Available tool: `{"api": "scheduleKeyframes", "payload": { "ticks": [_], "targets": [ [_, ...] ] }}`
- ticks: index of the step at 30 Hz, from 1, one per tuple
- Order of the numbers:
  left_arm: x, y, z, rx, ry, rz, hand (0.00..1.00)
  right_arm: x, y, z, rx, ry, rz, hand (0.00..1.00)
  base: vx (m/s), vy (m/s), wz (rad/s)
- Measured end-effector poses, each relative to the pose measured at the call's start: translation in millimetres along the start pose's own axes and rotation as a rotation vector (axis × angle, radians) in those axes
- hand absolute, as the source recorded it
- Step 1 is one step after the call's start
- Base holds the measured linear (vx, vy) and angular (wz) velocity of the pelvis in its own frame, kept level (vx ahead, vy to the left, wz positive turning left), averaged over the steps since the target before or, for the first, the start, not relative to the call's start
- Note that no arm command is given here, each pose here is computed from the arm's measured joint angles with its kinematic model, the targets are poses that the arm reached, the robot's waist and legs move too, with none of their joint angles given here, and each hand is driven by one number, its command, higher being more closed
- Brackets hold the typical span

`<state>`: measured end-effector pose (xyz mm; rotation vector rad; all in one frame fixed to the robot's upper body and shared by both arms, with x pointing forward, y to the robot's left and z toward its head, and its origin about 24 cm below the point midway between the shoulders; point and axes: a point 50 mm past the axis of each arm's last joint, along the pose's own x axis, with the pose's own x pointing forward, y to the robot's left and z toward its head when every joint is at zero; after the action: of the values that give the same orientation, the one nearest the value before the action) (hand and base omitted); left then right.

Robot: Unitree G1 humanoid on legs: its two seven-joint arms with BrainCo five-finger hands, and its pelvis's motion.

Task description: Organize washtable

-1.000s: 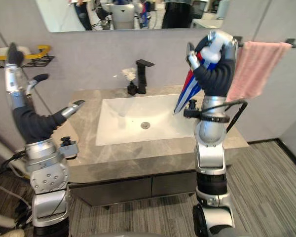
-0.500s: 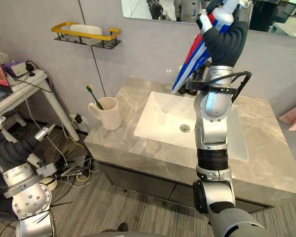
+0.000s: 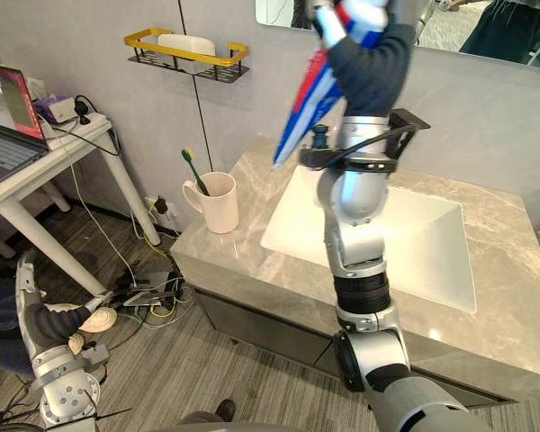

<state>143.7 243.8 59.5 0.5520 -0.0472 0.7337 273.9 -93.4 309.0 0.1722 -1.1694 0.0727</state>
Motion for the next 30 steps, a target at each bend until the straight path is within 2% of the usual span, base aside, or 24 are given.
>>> {"api": "scheduleKeyframes", "payload": {
  "ticks": [5,8,13,20,30],
  "targets": [
    [-13,-18,-35,0.009,0.163,-0.109,0.00,8,30,2,0.020,-0.024,0.077,1.00,0.01,-0.010,0.16],
    [-29,-29,-67,0.002,0.333,-0.176,0.00,5,50,-7,0.044,0.027,0.132,1.00,-0.01,-0.016,0.14],
    [-49,-37,-96,-0.003,0.496,-0.224,0.00,-2,62,-23,0.035,0.107,0.188,1.00,-0.02,-0.010,0.02],
    [-79,-46,-129,0.009,0.692,-0.297,0.00,0,59,-31,0.000,0.128,0.224,1.00,0.01,-0.003,0.01],
    [-100,-47,-154,0.023,0.849,-0.318,0.00,18,61,-35,-0.049,0.117,0.264,1.00,0.00,-0.001,-0.07]
  ]
}}
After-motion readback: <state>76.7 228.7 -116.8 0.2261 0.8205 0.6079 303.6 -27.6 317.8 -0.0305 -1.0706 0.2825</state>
